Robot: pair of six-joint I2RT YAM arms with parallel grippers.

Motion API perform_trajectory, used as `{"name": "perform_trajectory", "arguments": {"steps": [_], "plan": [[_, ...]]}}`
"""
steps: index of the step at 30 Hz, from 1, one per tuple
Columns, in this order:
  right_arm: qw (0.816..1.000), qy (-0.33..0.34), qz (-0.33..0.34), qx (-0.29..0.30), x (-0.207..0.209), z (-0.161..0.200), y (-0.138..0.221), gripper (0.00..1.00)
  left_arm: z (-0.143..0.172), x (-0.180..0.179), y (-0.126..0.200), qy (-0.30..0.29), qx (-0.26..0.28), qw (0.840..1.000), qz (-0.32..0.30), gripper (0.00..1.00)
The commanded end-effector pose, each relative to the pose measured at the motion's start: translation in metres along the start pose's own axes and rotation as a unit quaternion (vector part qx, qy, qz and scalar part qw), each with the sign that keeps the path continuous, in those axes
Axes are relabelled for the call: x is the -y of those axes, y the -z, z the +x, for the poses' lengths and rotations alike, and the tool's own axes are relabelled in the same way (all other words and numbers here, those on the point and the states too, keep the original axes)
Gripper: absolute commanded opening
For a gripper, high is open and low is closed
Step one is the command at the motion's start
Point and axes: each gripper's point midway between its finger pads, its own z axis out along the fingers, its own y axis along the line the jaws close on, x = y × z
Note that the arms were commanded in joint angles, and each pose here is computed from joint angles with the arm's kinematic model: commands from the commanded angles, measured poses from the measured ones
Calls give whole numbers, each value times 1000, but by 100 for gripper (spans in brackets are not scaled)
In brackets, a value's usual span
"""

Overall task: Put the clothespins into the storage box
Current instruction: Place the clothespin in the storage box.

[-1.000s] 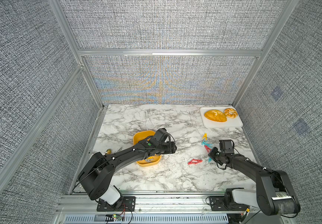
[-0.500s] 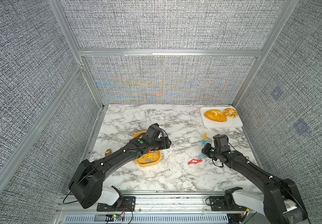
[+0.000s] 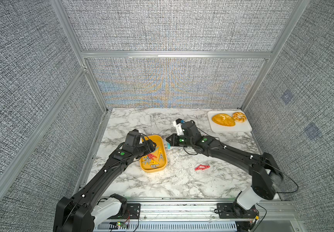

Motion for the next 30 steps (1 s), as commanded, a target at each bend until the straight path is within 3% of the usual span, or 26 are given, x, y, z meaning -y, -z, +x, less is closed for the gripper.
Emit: {"name": "perform_trajectory", "arguments": {"steps": [1,5,10,15,21,30], "plan": [[999,42,-9,-24,-24,4,-23,2,2,-11,11,27,6,1000,2,77],[997,71,-19,-35,-39,4,-46,24,4,-20,25,30,22,999,-9,79],[995,97,-8,-22,-38,-6,-45,36,6,-21,27,30,20,999,-7,80],[994,105,35,10,-15,-29,-20,35,6,-10,22,17,2,1000,13,79],[993,70,88,33,52,-41,20,30,15,10,4,-3,-31,999,34,77],[984,0,174,28,153,1,75,26,60,68,-38,-105,-98,989,42,72]]}}
